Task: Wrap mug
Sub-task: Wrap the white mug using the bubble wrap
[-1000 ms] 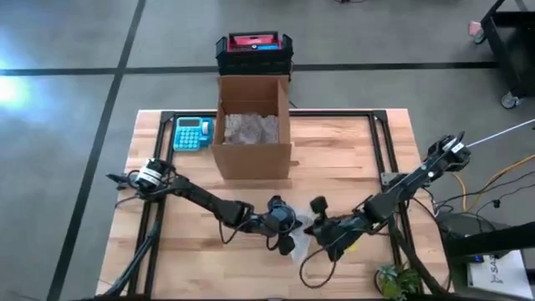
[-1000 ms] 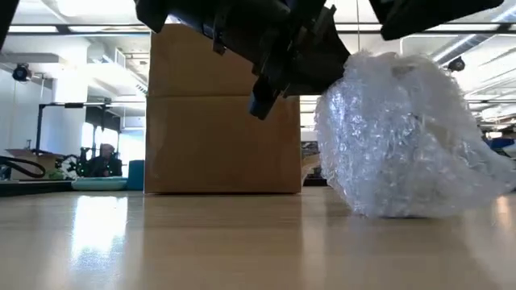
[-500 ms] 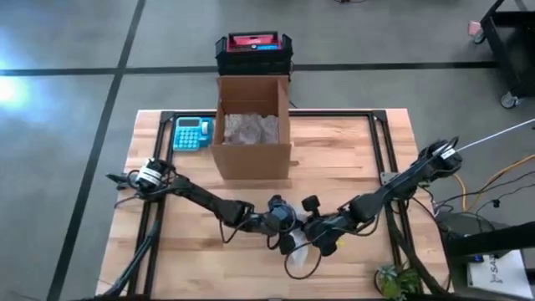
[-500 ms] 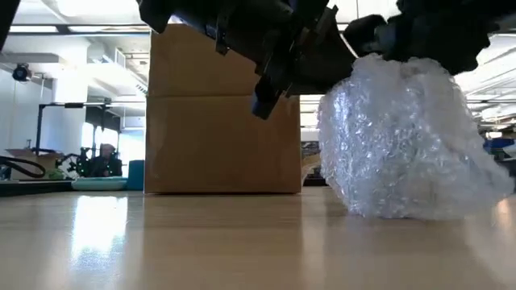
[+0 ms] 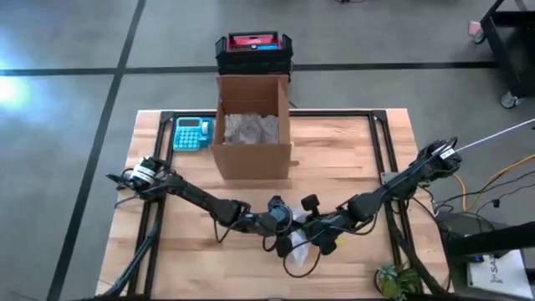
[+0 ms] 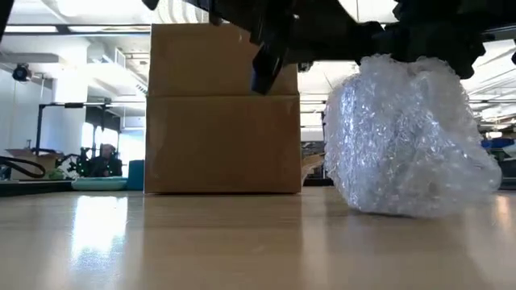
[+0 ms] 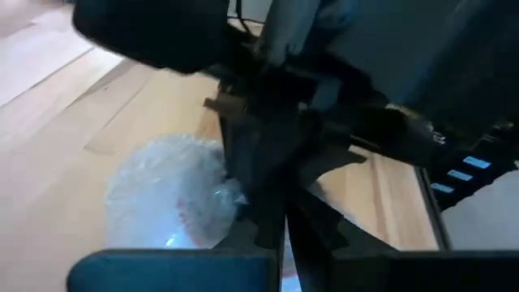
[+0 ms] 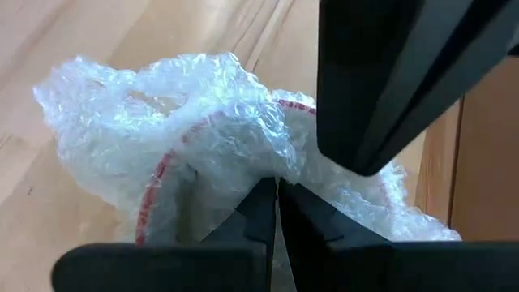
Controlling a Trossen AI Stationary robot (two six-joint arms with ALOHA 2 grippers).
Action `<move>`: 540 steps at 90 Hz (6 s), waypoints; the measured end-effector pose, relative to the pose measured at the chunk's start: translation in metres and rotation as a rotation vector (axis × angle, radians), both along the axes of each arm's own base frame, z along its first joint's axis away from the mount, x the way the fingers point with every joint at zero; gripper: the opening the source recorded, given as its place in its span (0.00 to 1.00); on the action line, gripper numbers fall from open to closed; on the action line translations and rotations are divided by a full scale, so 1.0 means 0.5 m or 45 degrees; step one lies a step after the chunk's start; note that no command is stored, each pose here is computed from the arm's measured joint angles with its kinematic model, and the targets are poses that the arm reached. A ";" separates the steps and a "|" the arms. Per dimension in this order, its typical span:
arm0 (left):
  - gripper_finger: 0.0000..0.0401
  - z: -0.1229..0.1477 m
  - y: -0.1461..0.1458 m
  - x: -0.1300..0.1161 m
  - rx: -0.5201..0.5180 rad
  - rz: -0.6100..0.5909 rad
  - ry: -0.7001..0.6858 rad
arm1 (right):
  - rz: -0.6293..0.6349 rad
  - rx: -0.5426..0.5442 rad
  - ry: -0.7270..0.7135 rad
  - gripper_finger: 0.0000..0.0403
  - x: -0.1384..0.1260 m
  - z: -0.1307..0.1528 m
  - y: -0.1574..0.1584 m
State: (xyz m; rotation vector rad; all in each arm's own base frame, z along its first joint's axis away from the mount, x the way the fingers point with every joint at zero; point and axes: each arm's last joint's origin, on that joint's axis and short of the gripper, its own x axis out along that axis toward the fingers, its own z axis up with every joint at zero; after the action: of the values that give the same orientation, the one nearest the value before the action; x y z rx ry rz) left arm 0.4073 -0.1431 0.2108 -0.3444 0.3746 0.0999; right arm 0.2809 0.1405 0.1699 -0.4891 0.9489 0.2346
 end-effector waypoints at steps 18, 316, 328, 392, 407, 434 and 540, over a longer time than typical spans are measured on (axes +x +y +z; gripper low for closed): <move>0.00 -0.043 -0.004 0.012 0.022 0.000 0.045 | 0.002 0.009 -0.016 0.02 0.005 0.007 0.003; 0.00 -0.058 -0.002 0.018 0.013 0.013 0.049 | -0.301 0.228 0.515 0.02 0.078 -0.013 0.000; 0.00 -0.058 -0.001 0.018 0.012 0.019 0.052 | -0.274 0.263 0.470 0.02 0.072 0.041 0.000; 0.00 -0.058 -0.001 0.018 0.011 0.025 0.050 | -0.257 0.237 0.224 0.02 0.051 0.060 0.017; 0.00 -0.057 -0.001 0.018 0.008 0.023 0.046 | -0.251 0.255 0.279 0.02 0.048 0.031 0.016; 0.00 -0.043 -0.002 0.014 0.028 0.009 0.028 | -0.281 0.269 0.293 0.02 0.038 -0.024 -0.003; 0.00 -0.044 -0.005 0.010 0.004 0.017 0.060 | -0.347 0.206 0.260 0.02 0.031 0.021 -0.031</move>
State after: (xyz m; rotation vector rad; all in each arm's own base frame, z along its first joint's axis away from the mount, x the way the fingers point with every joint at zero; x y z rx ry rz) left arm 0.4125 -0.1454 0.1886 -0.3422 0.4190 0.1215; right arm 0.2965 0.1252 0.1804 -0.1857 1.1733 0.1144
